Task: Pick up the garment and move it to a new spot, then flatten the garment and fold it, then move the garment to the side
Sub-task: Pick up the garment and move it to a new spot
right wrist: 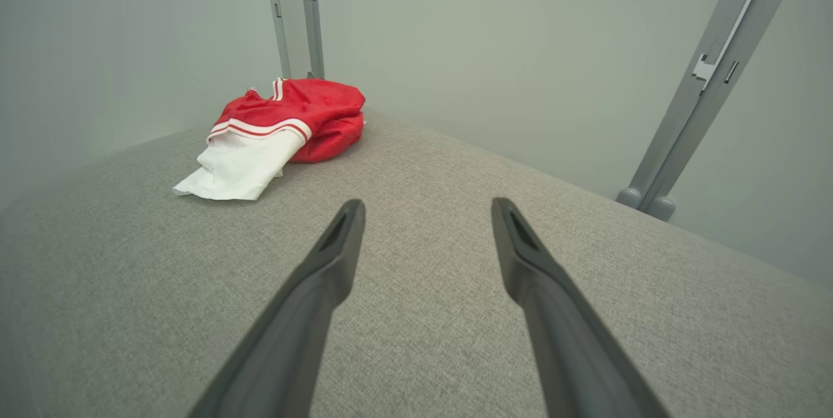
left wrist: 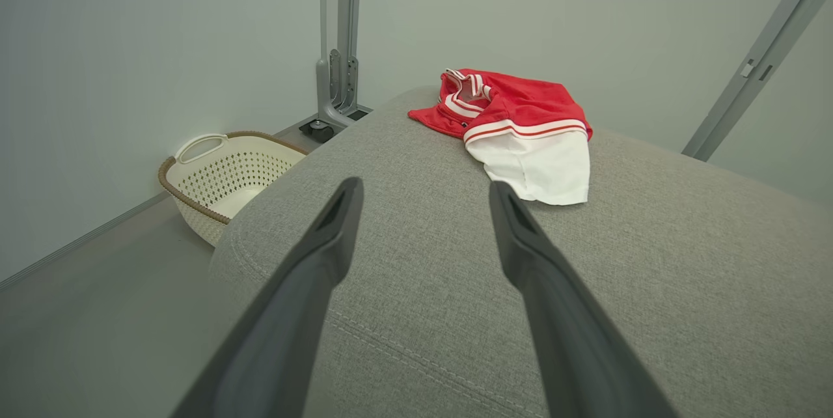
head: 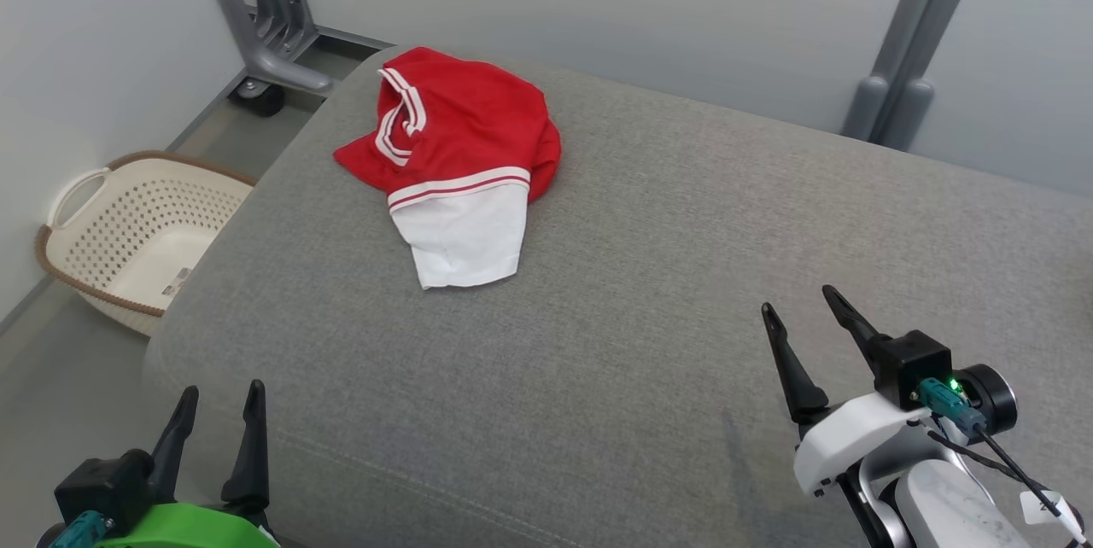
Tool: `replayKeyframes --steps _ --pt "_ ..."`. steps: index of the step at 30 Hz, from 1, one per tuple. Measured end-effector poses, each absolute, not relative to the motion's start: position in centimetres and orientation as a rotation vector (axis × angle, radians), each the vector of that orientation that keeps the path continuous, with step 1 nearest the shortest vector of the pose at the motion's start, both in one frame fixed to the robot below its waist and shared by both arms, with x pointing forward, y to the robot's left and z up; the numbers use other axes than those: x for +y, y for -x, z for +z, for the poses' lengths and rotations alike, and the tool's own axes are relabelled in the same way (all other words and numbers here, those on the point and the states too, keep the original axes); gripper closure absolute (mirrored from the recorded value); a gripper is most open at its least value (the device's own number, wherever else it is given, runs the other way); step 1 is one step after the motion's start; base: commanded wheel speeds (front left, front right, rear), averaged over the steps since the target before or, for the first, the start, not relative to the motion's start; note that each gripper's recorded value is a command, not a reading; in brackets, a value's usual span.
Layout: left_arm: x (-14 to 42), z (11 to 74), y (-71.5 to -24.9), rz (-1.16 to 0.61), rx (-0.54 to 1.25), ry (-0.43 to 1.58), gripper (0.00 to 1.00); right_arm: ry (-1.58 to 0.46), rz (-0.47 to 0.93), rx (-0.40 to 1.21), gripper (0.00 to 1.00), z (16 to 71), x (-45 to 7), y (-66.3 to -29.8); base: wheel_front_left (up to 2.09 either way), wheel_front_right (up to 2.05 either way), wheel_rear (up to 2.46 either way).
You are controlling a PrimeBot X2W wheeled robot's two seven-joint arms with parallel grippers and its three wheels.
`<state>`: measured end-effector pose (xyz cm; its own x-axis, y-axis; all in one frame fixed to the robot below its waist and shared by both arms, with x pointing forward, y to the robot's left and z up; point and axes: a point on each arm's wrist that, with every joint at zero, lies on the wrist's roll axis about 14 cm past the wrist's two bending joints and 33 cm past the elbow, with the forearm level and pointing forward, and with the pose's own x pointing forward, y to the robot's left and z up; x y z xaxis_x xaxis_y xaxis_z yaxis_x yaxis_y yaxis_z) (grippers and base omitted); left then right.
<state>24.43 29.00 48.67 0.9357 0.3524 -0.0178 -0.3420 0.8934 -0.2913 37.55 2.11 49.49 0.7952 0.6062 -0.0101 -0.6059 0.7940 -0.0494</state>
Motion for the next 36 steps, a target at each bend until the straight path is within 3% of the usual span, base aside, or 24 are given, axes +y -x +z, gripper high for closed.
replayKeyframes --steps 11,20,36 --pt "31.1 48.6 -23.4 0.433 -0.033 0.373 0.0 0.051 0.743 -0.035 0.0 50.6 6.0 -38.8 0.0 0.0 0.0" --pt "30.4 49.8 -32.7 0.303 0.066 0.478 0.0 0.087 0.68 -0.05 0.0 50.4 4.1 -43.0 0.0 0.0 0.0" --pt "31.5 45.3 -43.8 0.297 0.301 0.611 0.0 0.114 0.634 -0.001 0.0 48.3 1.5 -46.3 0.0 0.0 0.0"
